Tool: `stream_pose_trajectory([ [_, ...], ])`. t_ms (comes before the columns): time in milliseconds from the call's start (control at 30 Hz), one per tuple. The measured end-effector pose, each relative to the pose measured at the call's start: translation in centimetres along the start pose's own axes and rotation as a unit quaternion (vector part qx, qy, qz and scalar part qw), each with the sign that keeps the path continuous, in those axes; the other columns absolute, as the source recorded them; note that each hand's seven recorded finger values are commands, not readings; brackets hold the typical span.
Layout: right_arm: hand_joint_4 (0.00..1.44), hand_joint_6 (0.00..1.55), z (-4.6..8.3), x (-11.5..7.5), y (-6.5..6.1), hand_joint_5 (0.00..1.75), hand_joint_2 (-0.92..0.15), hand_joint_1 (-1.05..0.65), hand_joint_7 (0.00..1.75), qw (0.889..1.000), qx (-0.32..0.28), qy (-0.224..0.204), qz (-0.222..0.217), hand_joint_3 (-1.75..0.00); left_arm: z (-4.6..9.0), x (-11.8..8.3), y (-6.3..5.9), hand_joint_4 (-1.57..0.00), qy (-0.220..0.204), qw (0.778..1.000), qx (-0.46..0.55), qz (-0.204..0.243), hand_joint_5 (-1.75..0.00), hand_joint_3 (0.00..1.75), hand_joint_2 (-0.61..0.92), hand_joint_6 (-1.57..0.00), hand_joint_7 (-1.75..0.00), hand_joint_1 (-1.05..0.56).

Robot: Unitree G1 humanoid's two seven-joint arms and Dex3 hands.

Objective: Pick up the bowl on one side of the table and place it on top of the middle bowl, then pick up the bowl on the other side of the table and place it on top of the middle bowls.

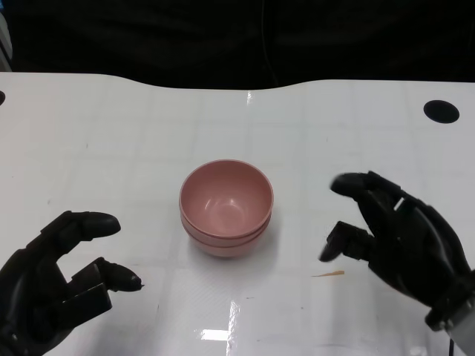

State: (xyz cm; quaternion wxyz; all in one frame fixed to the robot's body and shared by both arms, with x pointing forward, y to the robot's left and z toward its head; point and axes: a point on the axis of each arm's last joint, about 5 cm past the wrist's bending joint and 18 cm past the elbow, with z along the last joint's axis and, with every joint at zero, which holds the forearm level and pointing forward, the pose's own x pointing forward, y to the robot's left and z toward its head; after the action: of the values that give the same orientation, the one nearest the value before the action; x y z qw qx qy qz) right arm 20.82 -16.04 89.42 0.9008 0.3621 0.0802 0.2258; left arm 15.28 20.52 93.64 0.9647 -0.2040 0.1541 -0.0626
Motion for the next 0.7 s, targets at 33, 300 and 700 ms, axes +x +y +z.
stream_pose_trajectory([
  [33, 0.77, 0.47, -0.1, -0.3, -0.2, 1.74, -0.91, -0.35, 1.74, 1.0, 0.017, 0.001, -0.004, -0.14, 0.0, 0.0, 0.0, -0.49, 0.0, 1.0, 0.0, 0.0, -1.75, 1.44, 0.92, -0.15, -1.75, 0.29],
  [300, 0.62, 0.36, -0.9, -1.7, -1.1, 1.75, -0.84, -0.27, 1.75, 0.995, 0.098, 0.003, 0.028, -0.1, 0.0, 0.0, 0.2, -0.47, -0.001, 1.0, -0.001, 0.002, -1.75, 1.44, 0.92, -0.13, -1.75, 0.28],
  [700, 0.69, 0.6, -1.3, -2.5, -2.3, 1.75, -0.9, -0.1, 1.6, 0.994, 0.1, -0.016, 0.028, -0.65, 0.0, 0.0, 0.4, -0.45, -0.001, 1.0, -0.002, 0.002, -1.75, 1.45, 0.92, -0.11, -1.75, 0.28],
])
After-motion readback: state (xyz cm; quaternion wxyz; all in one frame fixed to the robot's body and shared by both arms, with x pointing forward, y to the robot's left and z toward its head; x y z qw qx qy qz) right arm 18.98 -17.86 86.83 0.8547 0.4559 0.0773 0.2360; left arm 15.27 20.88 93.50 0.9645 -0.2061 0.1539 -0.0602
